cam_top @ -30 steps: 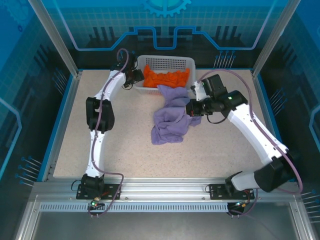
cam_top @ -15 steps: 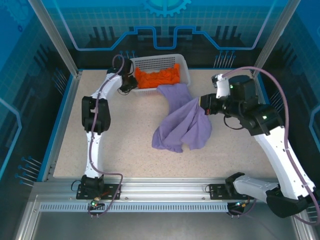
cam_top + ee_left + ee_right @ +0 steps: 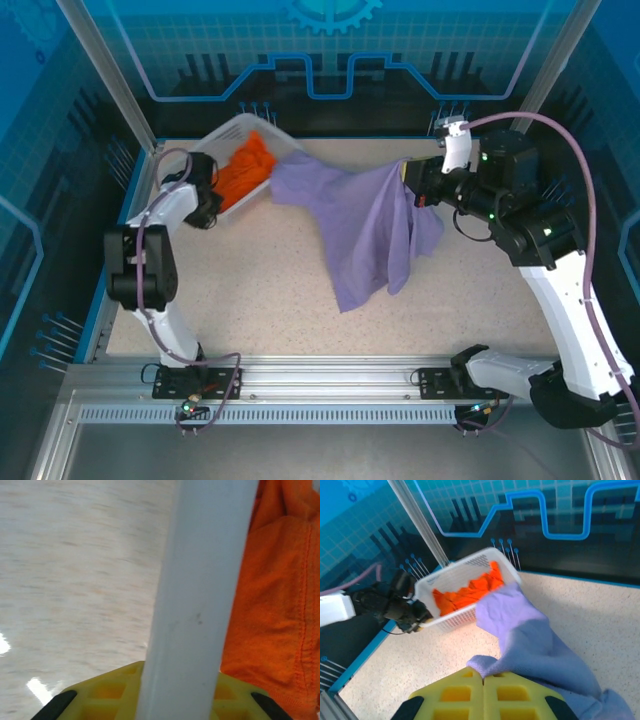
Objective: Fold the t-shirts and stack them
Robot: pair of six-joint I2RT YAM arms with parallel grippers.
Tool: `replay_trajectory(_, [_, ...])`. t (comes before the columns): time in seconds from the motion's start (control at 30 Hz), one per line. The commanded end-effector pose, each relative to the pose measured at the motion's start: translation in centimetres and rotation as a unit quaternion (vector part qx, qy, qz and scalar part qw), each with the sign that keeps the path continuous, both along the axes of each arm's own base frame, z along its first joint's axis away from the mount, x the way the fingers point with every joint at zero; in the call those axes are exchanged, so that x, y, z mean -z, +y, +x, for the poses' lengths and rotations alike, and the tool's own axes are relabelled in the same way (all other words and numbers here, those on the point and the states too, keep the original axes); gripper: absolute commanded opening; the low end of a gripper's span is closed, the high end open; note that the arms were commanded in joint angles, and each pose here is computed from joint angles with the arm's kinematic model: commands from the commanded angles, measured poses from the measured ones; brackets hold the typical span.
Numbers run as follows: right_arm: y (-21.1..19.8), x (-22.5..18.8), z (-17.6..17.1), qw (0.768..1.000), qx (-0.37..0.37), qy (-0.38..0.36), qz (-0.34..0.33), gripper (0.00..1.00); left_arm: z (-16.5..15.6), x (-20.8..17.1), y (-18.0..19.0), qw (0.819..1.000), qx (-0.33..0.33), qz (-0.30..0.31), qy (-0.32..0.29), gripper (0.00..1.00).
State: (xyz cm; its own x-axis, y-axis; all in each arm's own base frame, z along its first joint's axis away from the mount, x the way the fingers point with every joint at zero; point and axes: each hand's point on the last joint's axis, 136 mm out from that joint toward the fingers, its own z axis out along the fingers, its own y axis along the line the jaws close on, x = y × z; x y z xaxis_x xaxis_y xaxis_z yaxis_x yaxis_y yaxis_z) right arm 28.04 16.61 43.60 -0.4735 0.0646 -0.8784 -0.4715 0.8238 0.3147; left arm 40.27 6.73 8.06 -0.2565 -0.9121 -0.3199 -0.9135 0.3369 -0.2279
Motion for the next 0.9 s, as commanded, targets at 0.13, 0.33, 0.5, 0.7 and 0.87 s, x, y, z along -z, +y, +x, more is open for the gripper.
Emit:
replay_trajectory(0.13, [2.0, 1.3, 0.7, 0.999, -0.045, 0.018, 0.007, 0.00, -5.2, -0.4, 7.1, 0.973, -0.227, 0.033, -0.025, 0.04])
replay_trajectory(0.33, [2.8, 2.7, 0.7, 0.997, -0.056, 0.053, 0.022, 0.00, -2.9, 0.1, 9.2, 0.966, -0.254, 0.018, -0.037, 0.05])
replay_trajectory(0.5, [2.9, 3.1, 0.6, 0.996, -0.052, 0.065, 0.026, 0.00, -0.2, 0.9, 9.9, 0.967, -0.254, 0.005, -0.039, 0.09])
replay_trajectory(0.7, [2.5, 3.5, 0.2, 0.996, -0.041, 0.074, 0.022, 0.00, 2.4, 2.5, 10.0, 0.963, -0.264, -0.038, -0.044, 0.11])
replay_trajectory(0.87, [2.3, 3.3, -0.2, 0.996, -0.036, 0.076, 0.025, 0.00, 3.9, 2.7, 10.4, 0.959, -0.275, -0.044, -0.052, 0.25])
